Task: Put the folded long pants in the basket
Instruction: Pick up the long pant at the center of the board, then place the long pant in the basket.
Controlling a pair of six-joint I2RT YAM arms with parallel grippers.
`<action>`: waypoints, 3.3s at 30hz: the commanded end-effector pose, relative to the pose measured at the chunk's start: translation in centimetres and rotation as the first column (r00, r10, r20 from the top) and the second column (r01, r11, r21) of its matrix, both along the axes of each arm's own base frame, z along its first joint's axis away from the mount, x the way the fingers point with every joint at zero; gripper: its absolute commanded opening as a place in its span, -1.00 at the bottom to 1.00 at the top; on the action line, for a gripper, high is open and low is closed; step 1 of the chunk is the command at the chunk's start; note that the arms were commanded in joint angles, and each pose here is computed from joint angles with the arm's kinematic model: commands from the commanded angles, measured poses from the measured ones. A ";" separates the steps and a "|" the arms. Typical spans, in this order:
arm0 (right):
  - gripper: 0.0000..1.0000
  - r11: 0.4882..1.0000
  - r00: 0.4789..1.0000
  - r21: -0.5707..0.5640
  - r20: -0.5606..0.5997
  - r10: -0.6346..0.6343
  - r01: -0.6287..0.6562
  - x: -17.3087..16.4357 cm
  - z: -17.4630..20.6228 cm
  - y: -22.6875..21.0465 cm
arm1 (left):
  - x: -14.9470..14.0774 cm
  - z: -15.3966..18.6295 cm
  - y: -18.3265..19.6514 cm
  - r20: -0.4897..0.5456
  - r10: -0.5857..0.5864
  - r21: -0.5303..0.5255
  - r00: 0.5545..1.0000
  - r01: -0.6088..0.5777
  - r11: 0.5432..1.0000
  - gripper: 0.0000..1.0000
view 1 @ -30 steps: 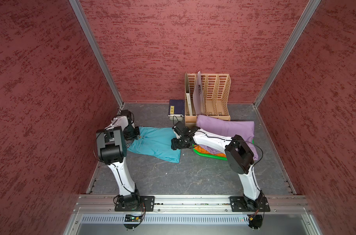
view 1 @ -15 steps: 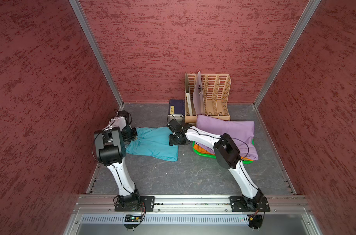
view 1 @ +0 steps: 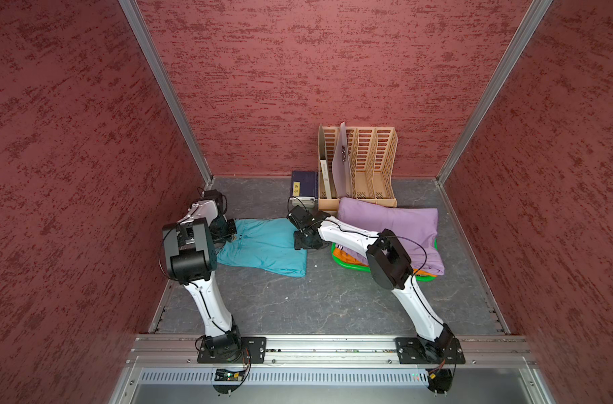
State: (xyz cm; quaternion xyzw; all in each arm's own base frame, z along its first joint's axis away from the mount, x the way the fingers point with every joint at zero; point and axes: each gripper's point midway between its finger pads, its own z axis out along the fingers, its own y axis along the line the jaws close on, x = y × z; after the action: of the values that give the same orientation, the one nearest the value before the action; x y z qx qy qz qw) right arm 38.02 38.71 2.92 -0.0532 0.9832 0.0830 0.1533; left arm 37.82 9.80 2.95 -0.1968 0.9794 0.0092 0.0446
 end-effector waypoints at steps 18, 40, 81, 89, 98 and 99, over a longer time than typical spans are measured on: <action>-0.89 0.978 0.984 0.143 -0.073 0.162 -0.150 -1.1 -0.8 4.1 | -1.2 -0.2 0.7 -0.040 0.027 0.070 0.999 -0.024 0.997 -1.00; -1.00 0.958 0.938 0.111 0.258 0.231 -0.266 -4.3 25.0 -6.4 | -4.1 24.4 -12.0 0.358 -0.025 -0.253 0.934 0.122 0.960 -1.00; -1.00 0.781 0.789 -0.160 0.253 -0.559 0.604 -5.8 20.7 -45.4 | 1.0 17.2 -46.7 0.299 -0.296 -0.319 0.907 0.387 0.865 -1.00; -1.00 0.757 0.777 -0.175 0.179 -0.604 0.629 -5.5 17.0 -45.9 | 1.5 13.1 -46.2 0.222 -0.322 -0.270 0.920 0.376 0.886 -1.00; -0.22 0.756 0.767 -0.132 0.099 -0.634 0.641 -6.0 15.2 -45.2 | 3.1 14.1 -44.1 0.243 -0.311 -0.265 0.919 0.372 0.890 -0.54; -0.05 0.762 0.771 -0.117 0.097 -0.630 0.637 -5.9 15.7 -44.9 | 3.1 14.5 -43.9 0.249 -0.313 -0.272 0.917 0.376 0.886 -0.42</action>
State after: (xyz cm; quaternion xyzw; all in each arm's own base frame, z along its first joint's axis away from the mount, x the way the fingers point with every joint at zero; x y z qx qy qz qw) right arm 31.47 -5.66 17.18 0.2475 0.9520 -0.0557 0.1712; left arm 39.02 -37.19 16.28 -0.0092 0.9775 -0.1907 0.0902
